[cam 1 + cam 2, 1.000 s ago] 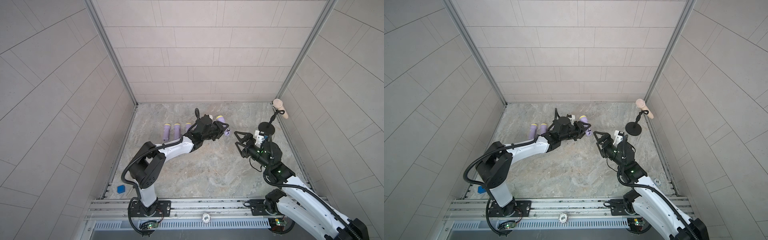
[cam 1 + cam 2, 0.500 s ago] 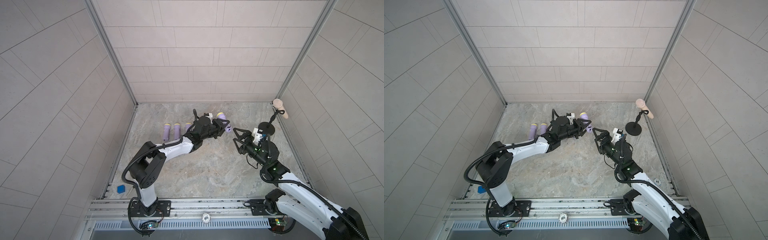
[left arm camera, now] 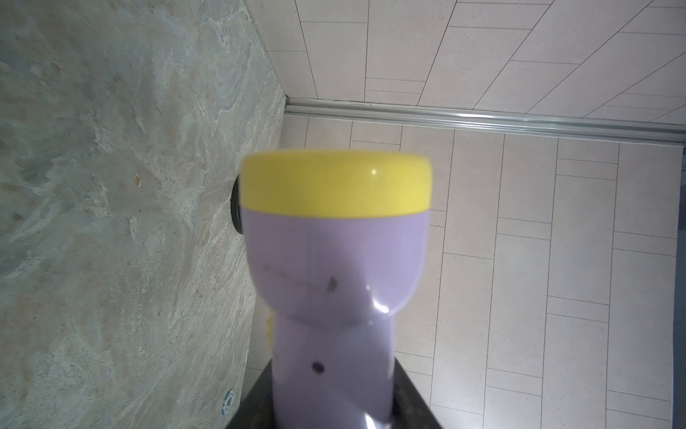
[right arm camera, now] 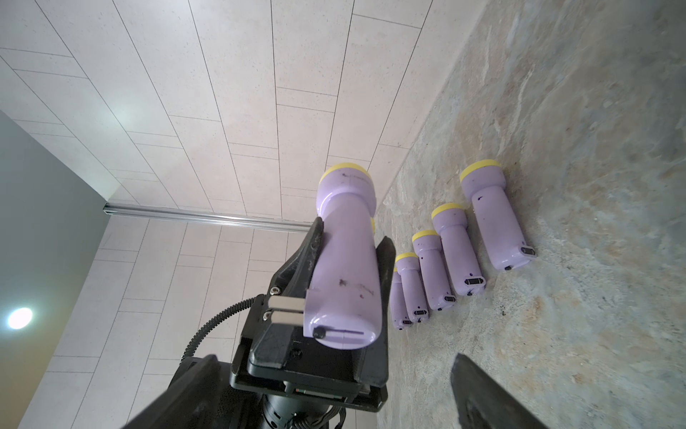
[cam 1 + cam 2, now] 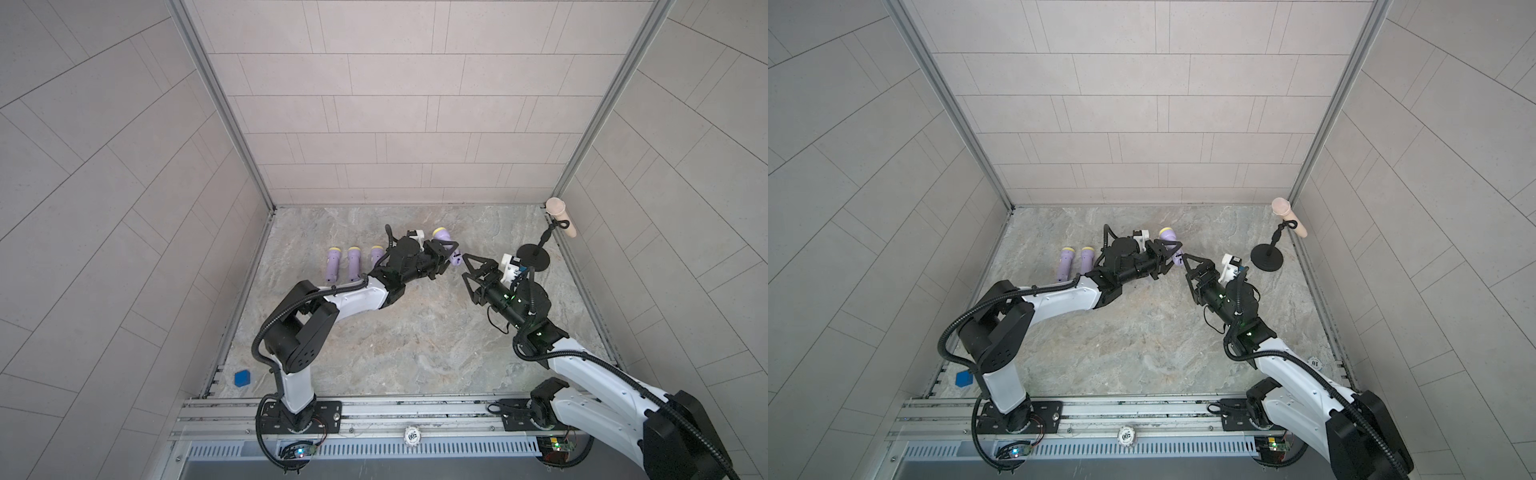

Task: Close the plug at the bottom of the flashlight
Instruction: Close the plug of the flashlight.

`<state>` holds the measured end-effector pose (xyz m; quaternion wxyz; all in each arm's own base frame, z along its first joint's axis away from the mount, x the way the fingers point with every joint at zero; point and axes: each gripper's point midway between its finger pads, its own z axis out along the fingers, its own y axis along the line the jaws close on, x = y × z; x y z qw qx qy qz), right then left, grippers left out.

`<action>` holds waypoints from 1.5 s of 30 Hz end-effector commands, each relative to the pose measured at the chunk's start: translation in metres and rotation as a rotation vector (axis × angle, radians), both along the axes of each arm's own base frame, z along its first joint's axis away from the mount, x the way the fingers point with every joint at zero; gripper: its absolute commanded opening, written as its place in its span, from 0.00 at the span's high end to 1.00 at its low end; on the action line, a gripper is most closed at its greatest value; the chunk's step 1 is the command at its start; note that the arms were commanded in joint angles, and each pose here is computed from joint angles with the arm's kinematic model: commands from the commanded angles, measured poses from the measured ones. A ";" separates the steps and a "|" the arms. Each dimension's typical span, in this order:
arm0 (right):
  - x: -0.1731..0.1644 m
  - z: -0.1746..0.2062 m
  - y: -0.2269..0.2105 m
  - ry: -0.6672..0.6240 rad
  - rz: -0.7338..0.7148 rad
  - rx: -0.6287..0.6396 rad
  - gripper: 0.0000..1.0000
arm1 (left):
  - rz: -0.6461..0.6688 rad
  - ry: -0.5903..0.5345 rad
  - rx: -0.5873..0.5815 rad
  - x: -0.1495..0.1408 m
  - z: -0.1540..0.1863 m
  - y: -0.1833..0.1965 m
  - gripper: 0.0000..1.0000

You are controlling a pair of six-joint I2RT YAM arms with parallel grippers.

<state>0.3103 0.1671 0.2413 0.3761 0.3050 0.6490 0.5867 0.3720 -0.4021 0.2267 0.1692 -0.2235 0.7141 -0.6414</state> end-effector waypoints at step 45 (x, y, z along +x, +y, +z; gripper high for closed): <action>0.012 0.024 0.013 -0.141 0.019 0.028 0.37 | 0.004 -0.004 -0.139 -0.002 0.013 -0.005 1.00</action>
